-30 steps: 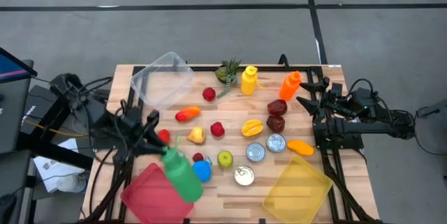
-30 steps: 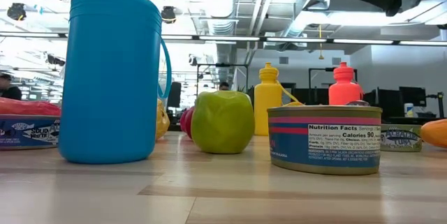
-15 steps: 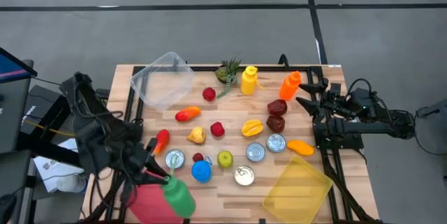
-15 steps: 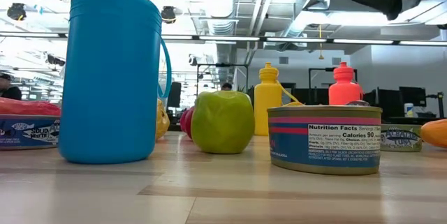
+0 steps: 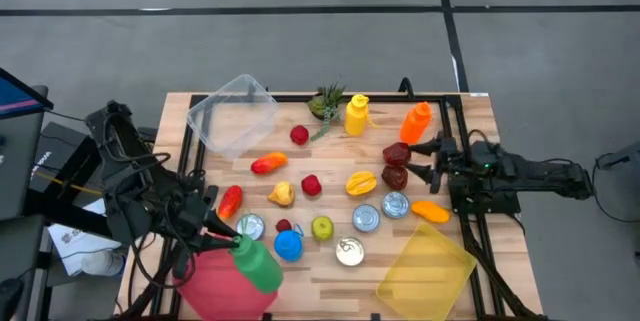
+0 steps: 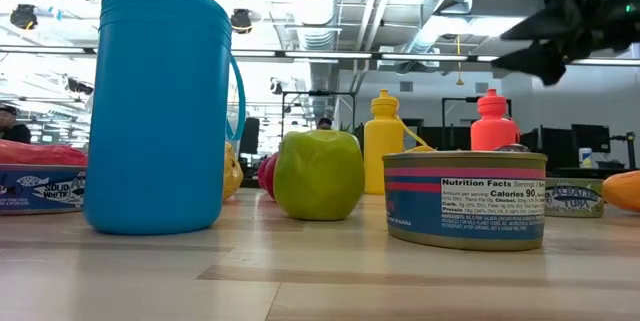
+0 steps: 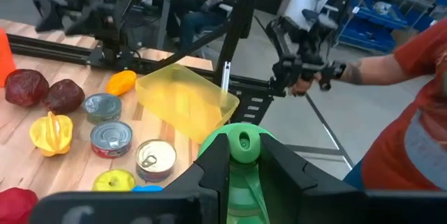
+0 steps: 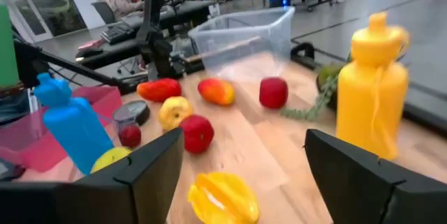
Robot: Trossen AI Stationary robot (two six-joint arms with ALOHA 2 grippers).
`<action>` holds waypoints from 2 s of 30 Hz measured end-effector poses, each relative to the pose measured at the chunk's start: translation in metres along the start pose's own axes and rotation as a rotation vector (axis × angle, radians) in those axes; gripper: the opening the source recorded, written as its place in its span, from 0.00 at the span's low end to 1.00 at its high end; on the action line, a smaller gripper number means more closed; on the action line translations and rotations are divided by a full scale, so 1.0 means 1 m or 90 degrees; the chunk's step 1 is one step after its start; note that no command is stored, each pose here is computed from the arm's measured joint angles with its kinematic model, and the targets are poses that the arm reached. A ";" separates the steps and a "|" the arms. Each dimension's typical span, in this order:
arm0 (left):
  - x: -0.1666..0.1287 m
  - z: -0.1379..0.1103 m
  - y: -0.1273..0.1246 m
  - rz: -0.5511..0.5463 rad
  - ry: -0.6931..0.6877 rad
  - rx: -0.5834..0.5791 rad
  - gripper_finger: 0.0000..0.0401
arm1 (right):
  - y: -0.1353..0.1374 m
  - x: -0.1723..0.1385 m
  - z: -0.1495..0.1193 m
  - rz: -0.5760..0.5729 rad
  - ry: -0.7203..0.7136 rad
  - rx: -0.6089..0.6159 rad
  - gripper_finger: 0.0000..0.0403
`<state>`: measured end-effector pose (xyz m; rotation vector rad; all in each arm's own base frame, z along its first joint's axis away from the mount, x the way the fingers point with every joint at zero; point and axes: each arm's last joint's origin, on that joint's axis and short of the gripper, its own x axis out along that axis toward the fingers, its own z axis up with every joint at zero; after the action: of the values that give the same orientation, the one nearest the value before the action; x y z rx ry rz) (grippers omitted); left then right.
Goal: Pick & Place Food Item
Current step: Put the green water bottle into the red bin
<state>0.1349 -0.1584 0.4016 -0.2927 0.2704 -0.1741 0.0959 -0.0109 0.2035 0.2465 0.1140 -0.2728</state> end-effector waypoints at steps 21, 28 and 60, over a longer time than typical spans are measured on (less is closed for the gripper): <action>-0.015 0.002 0.013 -0.004 0.028 0.040 0.13 | 0.000 0.005 -0.016 0.072 0.039 -0.095 0.11; -0.022 -0.015 0.012 -0.022 0.110 0.101 0.13 | 0.000 0.005 -0.016 0.069 0.043 -0.005 0.17; -0.022 -0.124 -0.008 0.097 0.177 0.139 0.13 | 0.000 0.005 -0.016 0.065 0.051 0.132 0.17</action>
<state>0.0778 -0.1939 0.2954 -0.0298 0.5431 -0.0927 0.0994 -0.0076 0.1871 0.4673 0.1525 -0.1732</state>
